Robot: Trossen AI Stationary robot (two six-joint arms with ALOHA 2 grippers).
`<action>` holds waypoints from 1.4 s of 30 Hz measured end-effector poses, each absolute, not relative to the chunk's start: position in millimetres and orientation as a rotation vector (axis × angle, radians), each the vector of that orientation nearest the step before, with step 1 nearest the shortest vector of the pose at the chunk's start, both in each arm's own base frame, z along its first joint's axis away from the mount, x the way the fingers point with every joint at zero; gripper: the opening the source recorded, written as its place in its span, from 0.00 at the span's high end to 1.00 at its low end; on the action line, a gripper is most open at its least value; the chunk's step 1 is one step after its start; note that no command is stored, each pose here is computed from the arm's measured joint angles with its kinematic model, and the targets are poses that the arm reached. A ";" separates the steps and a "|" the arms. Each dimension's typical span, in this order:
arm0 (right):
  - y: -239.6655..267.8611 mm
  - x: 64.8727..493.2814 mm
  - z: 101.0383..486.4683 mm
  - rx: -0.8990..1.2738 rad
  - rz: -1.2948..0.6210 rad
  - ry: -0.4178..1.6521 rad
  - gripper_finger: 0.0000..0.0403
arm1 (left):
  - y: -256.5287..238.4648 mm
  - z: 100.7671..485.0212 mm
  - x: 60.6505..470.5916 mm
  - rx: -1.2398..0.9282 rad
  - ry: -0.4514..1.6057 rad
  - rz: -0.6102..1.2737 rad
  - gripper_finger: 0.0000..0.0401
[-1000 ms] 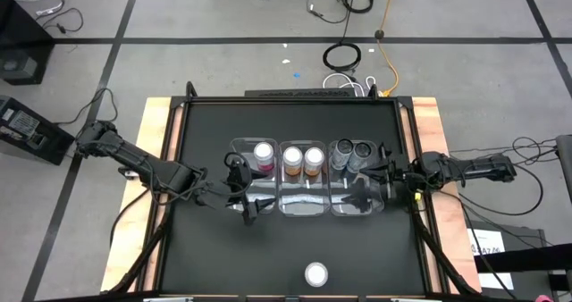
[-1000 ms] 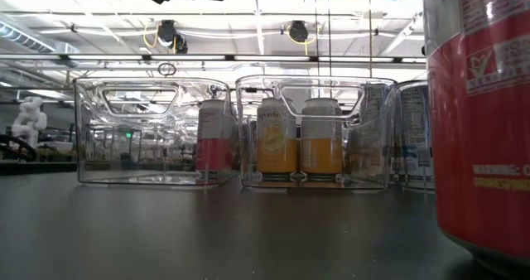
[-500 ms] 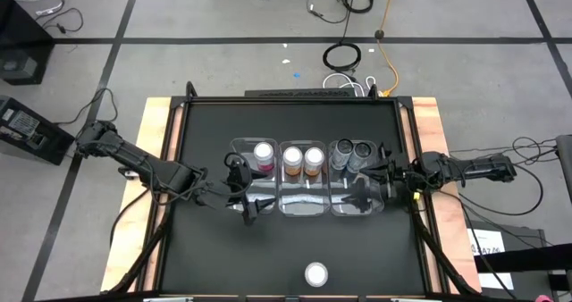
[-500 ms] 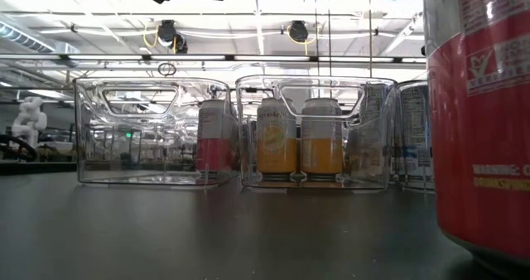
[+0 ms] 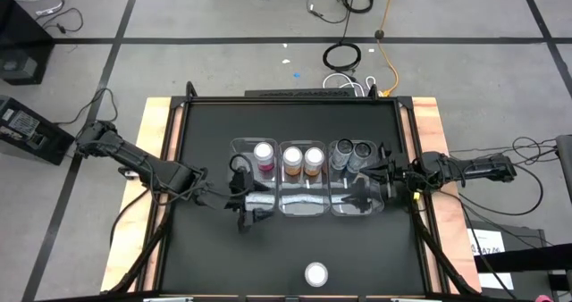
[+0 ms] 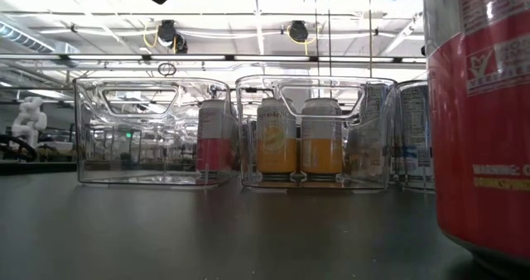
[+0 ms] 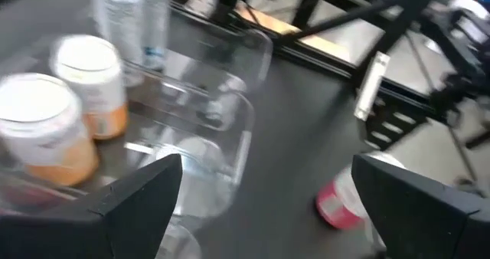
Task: Sort soda cans
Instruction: Put the pink white soda can into the left transparent bin
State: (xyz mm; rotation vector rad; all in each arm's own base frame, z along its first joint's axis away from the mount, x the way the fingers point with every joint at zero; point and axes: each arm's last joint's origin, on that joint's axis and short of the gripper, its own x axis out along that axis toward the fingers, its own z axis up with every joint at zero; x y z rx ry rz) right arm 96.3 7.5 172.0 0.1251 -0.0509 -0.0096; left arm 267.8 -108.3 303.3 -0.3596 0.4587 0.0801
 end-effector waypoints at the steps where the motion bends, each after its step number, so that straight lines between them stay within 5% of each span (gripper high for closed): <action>1: 7.5 96.4 172.0 0.125 -0.010 -0.051 1.00 | -108.5 303.1 267.9 -0.363 0.469 0.055 0.03; 14: 7.5 96.4 171.9 0.125 -0.010 -0.050 1.00 | -119.2 312.7 279.8 -0.438 0.528 -0.111 0.03; 42: 7.5 96.4 171.8 0.125 -0.010 -0.050 1.00 | -234.9 313.5 415.7 -0.395 0.796 -0.117 0.03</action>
